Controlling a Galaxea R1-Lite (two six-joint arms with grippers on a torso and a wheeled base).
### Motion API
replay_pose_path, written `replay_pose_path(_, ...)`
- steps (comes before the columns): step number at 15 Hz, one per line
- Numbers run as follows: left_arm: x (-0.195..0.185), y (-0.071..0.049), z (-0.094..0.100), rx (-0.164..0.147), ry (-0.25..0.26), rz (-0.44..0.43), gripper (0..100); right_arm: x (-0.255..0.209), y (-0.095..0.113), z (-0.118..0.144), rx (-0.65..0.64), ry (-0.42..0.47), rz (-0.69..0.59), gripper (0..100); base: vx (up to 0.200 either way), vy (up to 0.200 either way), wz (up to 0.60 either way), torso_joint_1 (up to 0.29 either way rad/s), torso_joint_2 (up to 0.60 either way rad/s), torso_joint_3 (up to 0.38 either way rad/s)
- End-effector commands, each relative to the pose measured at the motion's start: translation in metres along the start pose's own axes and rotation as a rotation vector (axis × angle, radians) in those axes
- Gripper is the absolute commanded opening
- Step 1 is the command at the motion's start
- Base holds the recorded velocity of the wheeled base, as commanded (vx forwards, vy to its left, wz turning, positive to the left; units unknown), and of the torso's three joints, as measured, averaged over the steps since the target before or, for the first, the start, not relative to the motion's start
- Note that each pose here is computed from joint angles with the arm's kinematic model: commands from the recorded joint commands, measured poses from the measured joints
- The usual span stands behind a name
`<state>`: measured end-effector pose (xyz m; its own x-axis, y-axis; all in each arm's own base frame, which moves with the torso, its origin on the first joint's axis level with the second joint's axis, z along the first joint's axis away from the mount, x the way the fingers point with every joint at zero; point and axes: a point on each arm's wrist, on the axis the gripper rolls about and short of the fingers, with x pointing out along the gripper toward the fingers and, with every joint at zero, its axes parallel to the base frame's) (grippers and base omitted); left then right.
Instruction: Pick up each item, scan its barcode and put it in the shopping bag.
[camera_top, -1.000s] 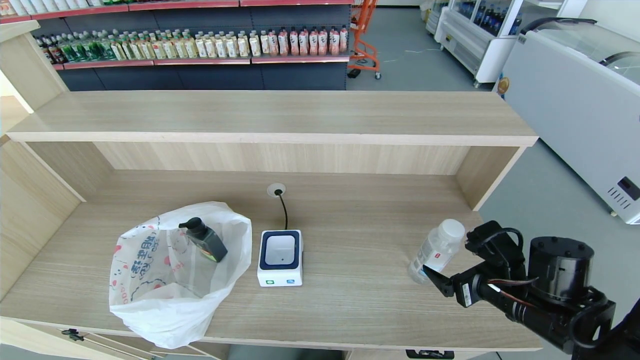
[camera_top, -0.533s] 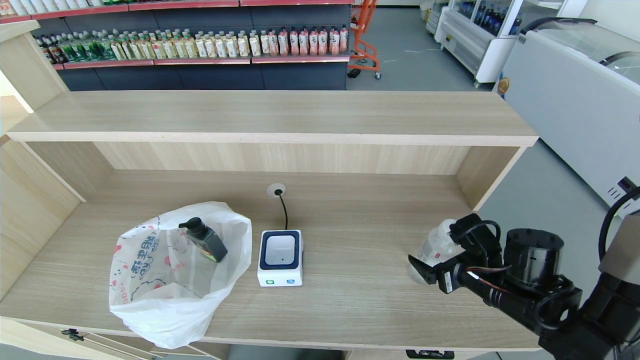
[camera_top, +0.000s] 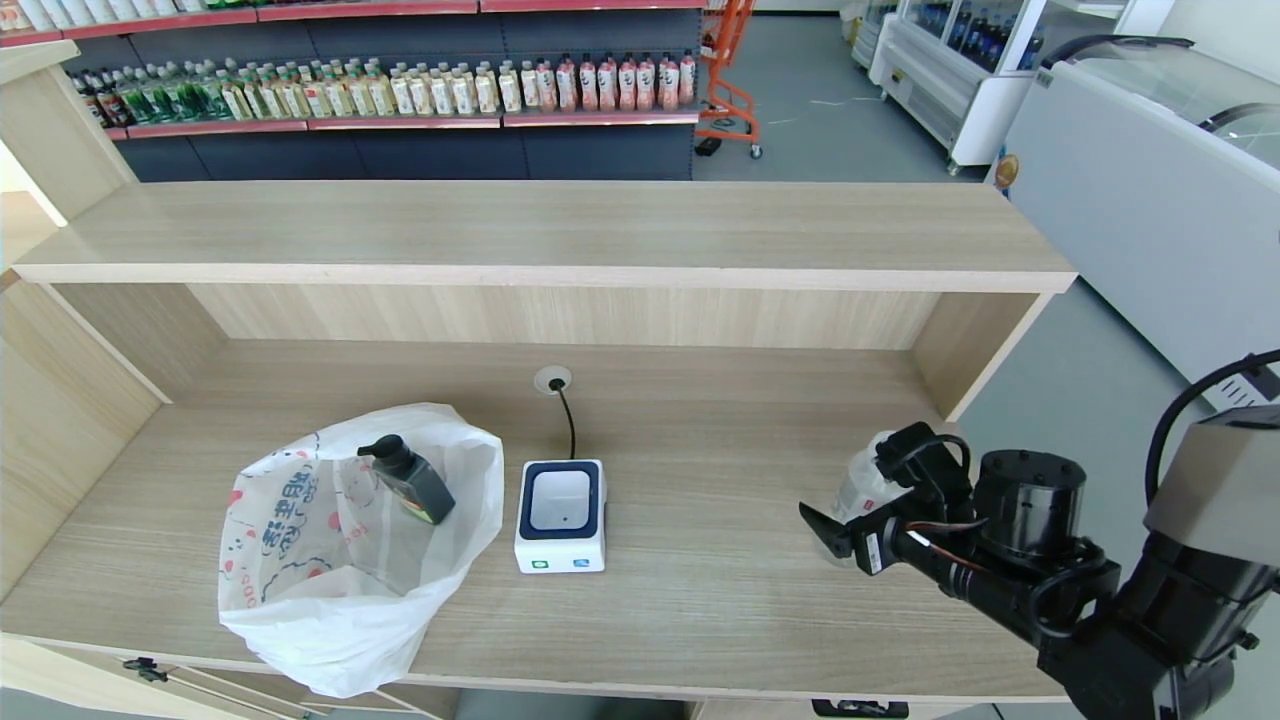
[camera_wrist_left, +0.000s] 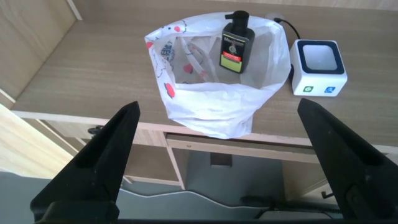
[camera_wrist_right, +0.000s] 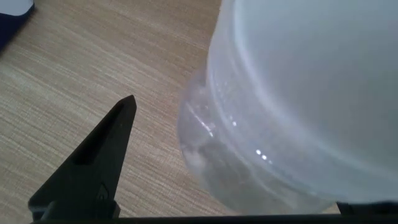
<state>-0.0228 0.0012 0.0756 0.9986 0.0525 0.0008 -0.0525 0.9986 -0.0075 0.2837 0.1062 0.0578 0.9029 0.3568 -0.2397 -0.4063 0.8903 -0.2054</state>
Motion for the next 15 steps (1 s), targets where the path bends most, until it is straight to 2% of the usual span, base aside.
replay_pose_path(1,0.0000,0.0000,0.0000,0.000,-0.001,0.001,100,0.0056,0.0028,-0.0031,-0.003,-0.002,0.009,100,0.000,0.000,0.00,0.000,0.00,0.000)
replay_pose_path(5,0.0000,0.0000,0.0000,0.000,-0.001,0.000,100,0.0103,0.0036,-0.0027,0.001,-0.030,0.047,100,0.000,0.000,0.00,0.000,0.00,0.000)
replay_pose_path(6,0.0000,0.0000,0.0000,0.000,-0.001,0.001,100,0.0103,0.0037,-0.0022,-0.004,-0.037,0.056,0,0.000,0.000,0.00,0.000,0.00,0.000)
replay_pose_path(15,0.0000,0.0000,0.0000,0.000,-0.001,0.001,100,0.0078,0.0020,0.0015,-0.004,-0.050,0.050,0,0.000,0.000,0.00,0.000,0.00,0.000)
